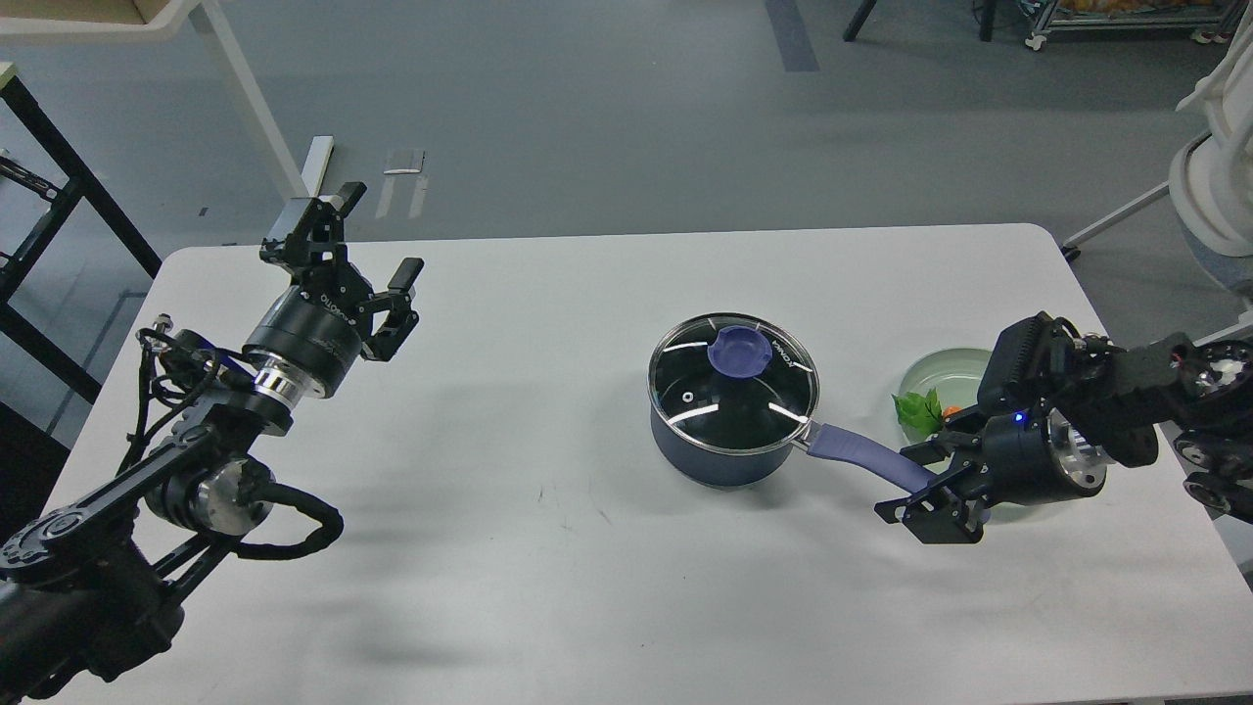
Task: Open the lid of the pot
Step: 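Lower the right gripper onto the purple pan handle and grasp it, then reach the left gripper over the pan to the purple lid knob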
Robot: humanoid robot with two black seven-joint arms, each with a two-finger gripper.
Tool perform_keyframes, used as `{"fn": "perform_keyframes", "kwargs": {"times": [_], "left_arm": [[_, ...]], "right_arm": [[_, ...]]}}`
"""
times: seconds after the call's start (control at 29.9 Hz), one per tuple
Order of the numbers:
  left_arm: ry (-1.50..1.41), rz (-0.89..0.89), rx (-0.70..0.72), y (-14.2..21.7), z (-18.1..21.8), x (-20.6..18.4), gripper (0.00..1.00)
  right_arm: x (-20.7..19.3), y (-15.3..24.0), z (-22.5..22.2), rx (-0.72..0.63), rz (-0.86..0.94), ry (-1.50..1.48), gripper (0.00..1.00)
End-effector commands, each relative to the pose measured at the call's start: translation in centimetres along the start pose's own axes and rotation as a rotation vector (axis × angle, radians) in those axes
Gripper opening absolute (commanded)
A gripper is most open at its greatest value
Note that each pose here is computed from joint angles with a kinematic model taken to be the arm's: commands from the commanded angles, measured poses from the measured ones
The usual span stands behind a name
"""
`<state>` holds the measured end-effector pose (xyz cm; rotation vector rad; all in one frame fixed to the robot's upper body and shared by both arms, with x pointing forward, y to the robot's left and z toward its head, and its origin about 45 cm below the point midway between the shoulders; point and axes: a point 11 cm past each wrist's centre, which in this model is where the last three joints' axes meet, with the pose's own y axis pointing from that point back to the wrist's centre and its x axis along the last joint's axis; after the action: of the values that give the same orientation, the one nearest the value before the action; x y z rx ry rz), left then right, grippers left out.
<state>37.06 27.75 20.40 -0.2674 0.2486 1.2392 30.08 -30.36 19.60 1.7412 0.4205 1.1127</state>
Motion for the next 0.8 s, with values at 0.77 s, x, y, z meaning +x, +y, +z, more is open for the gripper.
{"fn": "perform_keyframes", "kwargs": {"times": [0.77], "left_arm": [[-0.819, -0.681, -0.013, -2.5, 1.2, -8.7, 0.99]], "right_arm": [[0.7, 0.4, 0.0, -0.007, 0.008, 0.022, 0.33]]}}
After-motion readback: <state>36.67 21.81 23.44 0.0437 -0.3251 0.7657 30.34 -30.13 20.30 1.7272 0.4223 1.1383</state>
